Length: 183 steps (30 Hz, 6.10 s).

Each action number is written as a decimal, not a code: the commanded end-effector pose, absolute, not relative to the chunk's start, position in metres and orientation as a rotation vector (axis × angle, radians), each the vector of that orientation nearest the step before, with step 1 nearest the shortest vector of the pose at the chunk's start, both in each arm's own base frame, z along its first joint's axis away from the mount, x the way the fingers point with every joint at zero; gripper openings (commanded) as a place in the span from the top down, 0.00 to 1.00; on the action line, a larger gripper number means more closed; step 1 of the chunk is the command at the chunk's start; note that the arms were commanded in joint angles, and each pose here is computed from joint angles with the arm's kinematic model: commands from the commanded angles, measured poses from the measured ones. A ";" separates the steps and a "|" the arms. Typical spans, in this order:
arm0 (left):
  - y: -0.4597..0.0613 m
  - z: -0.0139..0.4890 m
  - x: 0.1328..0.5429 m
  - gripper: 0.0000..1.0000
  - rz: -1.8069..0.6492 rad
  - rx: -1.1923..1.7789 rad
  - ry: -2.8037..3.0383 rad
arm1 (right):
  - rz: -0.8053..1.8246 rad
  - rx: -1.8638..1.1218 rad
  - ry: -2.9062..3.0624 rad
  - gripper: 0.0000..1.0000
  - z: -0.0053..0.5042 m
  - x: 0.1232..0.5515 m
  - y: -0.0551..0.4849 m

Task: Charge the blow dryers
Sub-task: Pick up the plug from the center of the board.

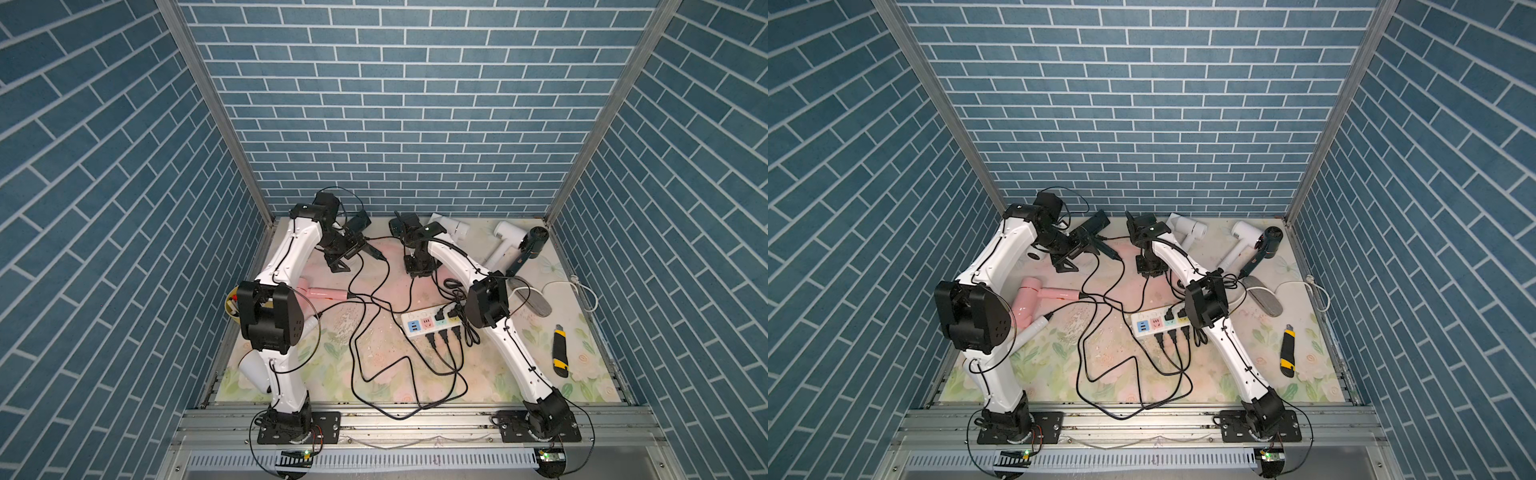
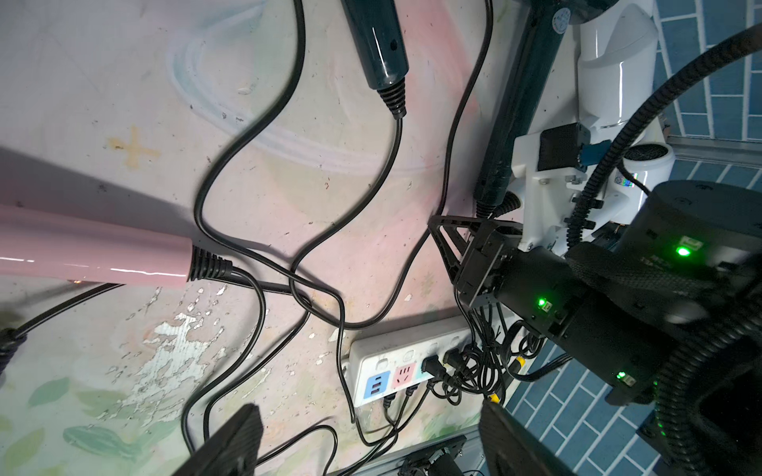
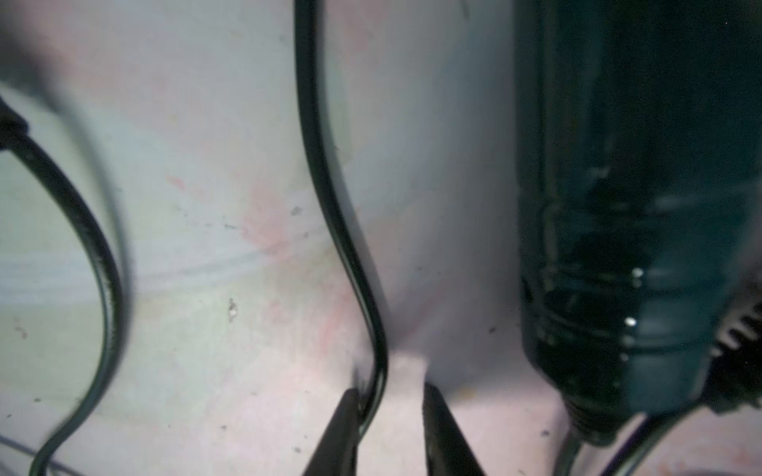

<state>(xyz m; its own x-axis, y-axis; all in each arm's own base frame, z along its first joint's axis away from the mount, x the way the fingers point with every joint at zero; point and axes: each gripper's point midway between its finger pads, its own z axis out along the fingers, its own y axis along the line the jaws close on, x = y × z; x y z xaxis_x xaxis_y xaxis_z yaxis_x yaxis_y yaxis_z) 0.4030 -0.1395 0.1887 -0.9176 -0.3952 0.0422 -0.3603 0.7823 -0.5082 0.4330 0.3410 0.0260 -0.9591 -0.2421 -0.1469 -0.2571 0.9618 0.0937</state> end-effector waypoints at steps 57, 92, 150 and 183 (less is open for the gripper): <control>-0.129 0.204 0.386 0.12 -0.793 -0.592 2.894 | 0.029 -0.384 3.152 1.00 -0.014 0.401 0.316; -0.182 0.182 0.505 0.11 -1.222 -0.812 2.588 | 0.586 -0.716 2.505 1.00 0.220 0.349 0.365; -0.254 0.197 0.416 0.98 -0.918 0.286 1.964 | 0.622 -0.602 2.443 0.57 0.235 0.291 0.305; -0.291 0.208 0.360 1.00 -0.853 -0.001 2.081 | 0.437 -0.491 2.472 0.43 0.183 0.314 0.304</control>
<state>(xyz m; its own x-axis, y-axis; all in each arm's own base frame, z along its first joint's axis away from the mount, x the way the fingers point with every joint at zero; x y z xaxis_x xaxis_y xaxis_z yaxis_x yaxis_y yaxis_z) 0.3585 -0.2925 0.2076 -0.6132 -0.2615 -0.7454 0.3425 0.7623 -0.5492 0.3123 0.3054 0.1756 -0.7834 -0.2750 -0.5574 -0.4459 0.8734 0.1958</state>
